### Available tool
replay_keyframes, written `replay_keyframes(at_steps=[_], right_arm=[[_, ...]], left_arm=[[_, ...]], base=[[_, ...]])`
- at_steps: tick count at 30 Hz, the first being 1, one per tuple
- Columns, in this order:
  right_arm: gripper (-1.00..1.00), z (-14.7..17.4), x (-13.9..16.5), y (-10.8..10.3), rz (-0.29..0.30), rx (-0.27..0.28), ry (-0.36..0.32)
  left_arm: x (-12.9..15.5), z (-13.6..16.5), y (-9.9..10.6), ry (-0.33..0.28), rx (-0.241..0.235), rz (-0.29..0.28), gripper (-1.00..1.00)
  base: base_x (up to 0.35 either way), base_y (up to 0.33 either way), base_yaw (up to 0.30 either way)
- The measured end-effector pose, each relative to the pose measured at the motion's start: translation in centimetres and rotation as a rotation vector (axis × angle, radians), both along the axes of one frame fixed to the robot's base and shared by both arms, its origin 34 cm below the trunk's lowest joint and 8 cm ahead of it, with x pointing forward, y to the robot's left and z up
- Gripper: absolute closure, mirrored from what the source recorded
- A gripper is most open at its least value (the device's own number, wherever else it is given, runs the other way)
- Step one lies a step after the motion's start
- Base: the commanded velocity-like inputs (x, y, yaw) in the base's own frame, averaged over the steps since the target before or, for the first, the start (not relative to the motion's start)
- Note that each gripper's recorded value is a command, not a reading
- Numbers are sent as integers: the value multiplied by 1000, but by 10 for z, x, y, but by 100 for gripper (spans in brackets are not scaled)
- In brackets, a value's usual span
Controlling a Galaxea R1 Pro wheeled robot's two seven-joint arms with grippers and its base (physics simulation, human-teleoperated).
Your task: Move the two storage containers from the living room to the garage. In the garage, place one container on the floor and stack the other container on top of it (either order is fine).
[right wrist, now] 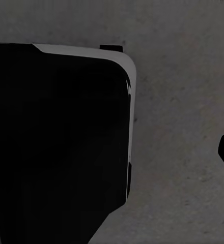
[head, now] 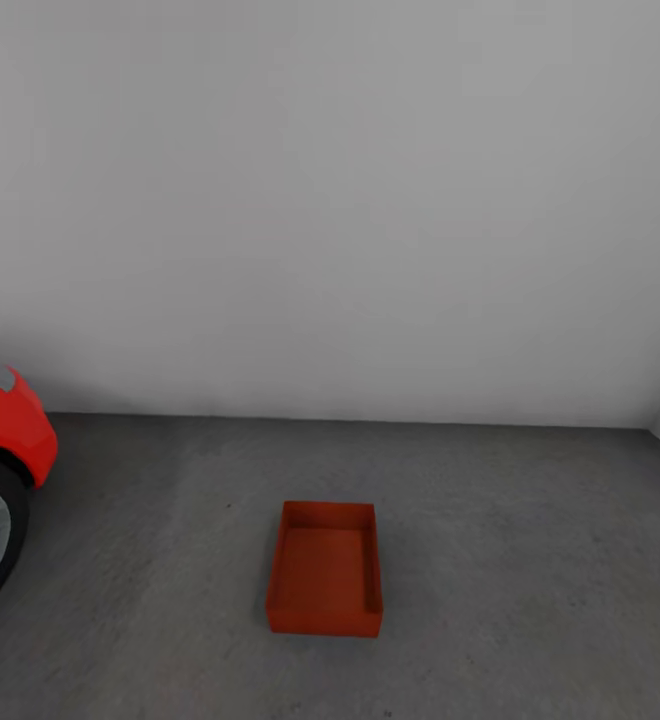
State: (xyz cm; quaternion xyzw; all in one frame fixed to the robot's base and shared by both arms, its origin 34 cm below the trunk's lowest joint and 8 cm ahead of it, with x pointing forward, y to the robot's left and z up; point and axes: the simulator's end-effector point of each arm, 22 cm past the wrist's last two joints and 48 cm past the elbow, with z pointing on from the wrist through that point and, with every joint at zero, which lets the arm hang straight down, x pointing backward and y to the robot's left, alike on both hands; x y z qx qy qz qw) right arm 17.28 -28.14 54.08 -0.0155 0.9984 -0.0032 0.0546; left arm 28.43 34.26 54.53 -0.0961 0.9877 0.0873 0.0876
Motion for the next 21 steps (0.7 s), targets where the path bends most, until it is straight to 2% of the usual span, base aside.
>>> replay_keyframes(at_steps=[21], right_arm=[[-100, 1, 13, 1, 1, 2, -33]], left_arm=[[13, 5, 0, -35, 0, 0, -100]], base=[[0, 0, 0]])
